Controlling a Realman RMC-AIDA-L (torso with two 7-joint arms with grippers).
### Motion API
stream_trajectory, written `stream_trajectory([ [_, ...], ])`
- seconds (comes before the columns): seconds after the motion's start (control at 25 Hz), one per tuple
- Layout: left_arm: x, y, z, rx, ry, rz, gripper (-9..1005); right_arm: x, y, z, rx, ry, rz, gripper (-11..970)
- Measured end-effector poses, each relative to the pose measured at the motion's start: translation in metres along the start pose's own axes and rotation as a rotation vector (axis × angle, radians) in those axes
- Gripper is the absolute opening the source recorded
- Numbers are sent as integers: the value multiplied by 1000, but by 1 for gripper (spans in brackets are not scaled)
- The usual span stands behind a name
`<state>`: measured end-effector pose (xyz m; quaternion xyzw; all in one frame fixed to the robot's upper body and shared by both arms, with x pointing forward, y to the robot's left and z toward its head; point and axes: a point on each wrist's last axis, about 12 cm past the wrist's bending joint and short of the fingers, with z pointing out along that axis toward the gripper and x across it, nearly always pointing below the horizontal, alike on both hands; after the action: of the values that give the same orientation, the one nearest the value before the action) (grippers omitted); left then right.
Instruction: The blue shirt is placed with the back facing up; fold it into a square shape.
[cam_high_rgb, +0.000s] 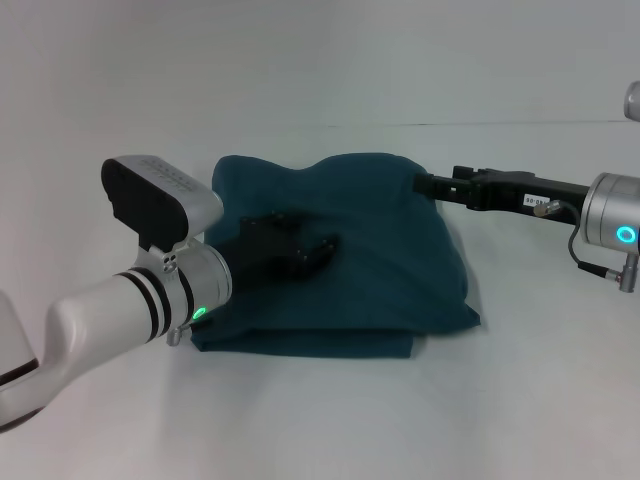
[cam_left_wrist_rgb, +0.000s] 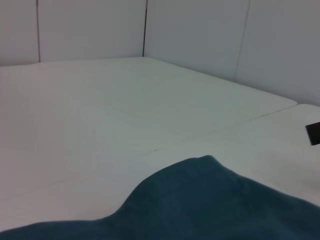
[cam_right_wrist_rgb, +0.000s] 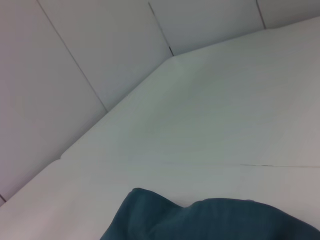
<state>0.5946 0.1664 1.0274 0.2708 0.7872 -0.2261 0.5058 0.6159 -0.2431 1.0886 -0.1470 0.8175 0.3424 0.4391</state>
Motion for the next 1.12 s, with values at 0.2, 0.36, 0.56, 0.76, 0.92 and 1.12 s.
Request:
stream_trajectory([
  [0.2, -2, -6, -9, 70, -92, -28, 606, 2, -2, -3, -1, 18, 18, 864],
  [0.36, -8, -6, -30, 144, -239, -66, 606, 6, -5, -9, -9, 28, 35, 865],
  [0.56, -9, -7, -48, 200, -317, -135, 607, 10, -6, -16, -26, 33, 33, 865],
  [0.76, -4, -6, -59, 223, -339, -174, 607, 14, -4, -23, -65, 34, 32, 866],
  [0.92, 0, -5, -74, 249, -378, -219, 608, 25, 0, -37, -146, 10, -19, 865],
  [1.12, 10, -7, -106, 279, -493, -257, 728, 50, 11, -59, -267, -40, -93, 863],
])
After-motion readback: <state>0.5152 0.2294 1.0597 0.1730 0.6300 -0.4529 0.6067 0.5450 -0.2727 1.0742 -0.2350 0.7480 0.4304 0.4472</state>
